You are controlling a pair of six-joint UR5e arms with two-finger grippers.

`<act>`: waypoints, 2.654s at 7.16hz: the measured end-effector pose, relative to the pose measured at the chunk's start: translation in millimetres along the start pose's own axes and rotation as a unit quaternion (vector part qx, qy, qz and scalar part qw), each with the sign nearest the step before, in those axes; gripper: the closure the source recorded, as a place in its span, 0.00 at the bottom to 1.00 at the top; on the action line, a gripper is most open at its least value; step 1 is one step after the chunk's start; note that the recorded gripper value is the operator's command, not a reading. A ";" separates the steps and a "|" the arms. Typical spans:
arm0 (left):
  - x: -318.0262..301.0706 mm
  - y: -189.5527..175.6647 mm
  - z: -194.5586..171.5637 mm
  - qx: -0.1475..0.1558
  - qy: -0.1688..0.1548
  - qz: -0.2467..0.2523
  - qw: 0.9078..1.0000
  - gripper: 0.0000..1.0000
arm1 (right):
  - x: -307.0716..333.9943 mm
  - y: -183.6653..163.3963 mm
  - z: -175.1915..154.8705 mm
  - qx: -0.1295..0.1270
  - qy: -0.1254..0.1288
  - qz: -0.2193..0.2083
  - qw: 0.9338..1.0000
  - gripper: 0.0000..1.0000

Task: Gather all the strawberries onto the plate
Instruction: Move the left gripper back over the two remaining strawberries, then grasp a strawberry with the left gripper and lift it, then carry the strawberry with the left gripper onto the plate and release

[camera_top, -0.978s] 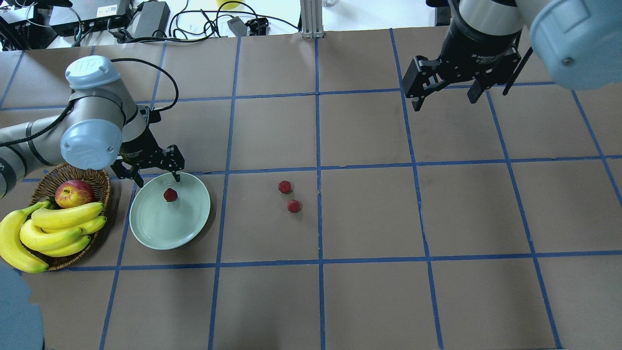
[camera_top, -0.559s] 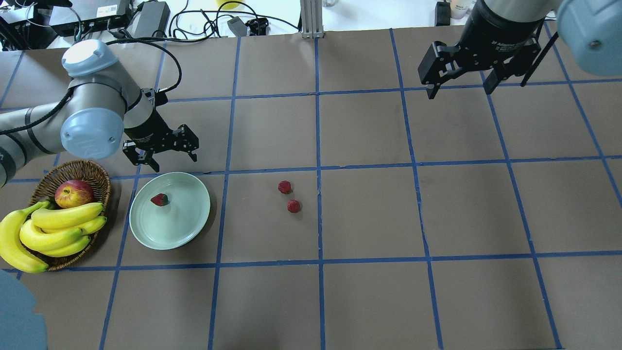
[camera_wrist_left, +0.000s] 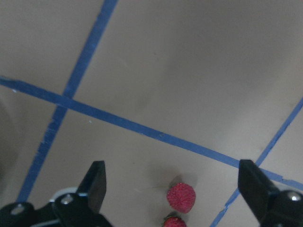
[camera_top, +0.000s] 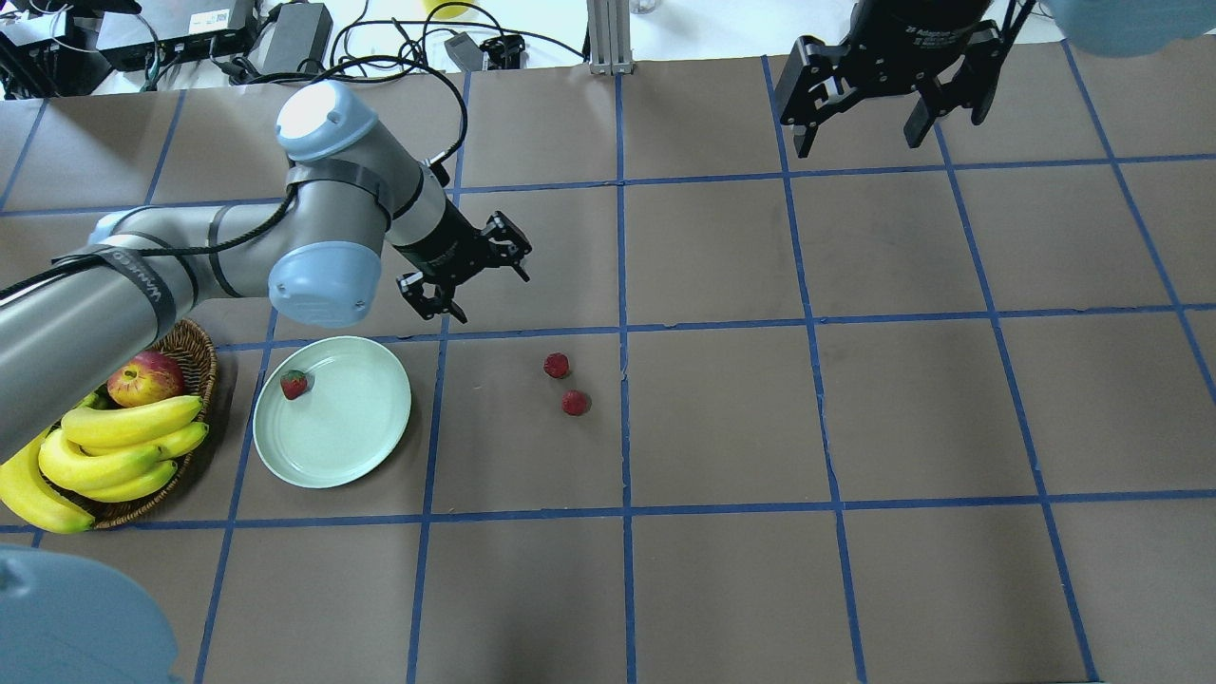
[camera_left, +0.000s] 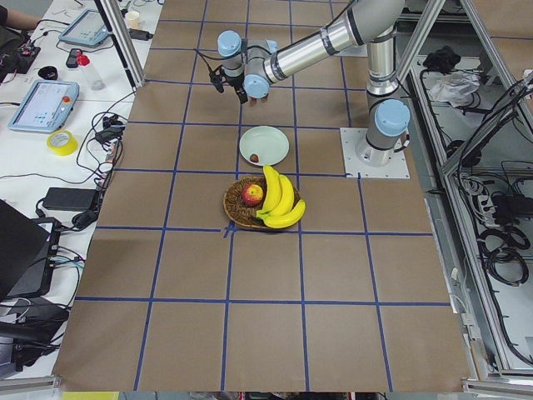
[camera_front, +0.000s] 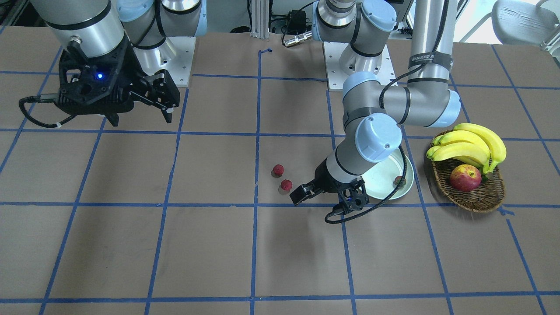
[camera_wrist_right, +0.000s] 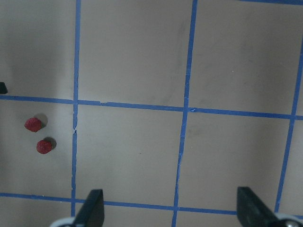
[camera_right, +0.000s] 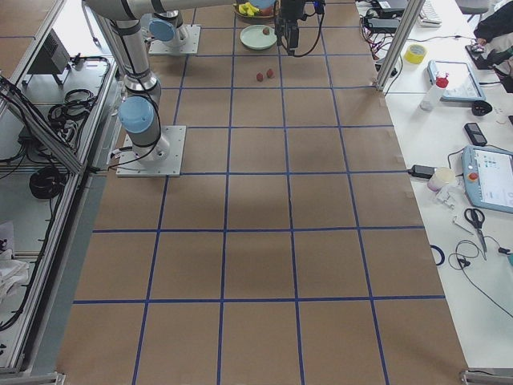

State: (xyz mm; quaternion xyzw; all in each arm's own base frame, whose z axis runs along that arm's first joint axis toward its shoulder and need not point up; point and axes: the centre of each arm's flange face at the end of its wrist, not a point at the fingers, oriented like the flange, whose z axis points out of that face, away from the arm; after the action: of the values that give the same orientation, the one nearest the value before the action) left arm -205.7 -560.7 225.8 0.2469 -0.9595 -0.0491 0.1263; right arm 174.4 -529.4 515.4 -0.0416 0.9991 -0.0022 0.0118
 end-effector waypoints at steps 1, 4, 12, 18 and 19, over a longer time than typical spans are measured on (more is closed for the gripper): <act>7.7 9.6 18.0 -0.008 -0.005 -0.004 1.000 0.07 | -1.0 2.4 4.8 -0.006 -0.001 0.000 1.000 0.00; 8.7 21.3 55.1 -0.027 -0.017 -0.006 0.999 0.33 | -0.9 13.2 13.7 -0.014 -0.001 0.001 1.000 0.00; 10.8 24.3 47.8 -0.021 -0.016 0.018 0.999 1.00 | 2.4 26.8 15.5 -0.019 0.009 0.002 1.000 0.00; -106.6 -65.7 -62.9 -0.004 -0.136 0.096 0.986 1.00 | 2.2 40.6 4.7 -0.024 0.010 0.002 1.000 0.00; -143.0 -74.9 -72.3 -0.027 -0.157 0.122 0.980 0.90 | 2.1 43.0 5.1 -0.029 0.010 0.002 1.000 0.00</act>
State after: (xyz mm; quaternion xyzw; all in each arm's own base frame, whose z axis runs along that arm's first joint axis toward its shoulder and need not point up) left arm -30.9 -558.9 252.6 0.1133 -0.9887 -0.0970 -0.0139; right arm 168.8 -486.7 510.0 -0.0401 0.9989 0.0261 0.0001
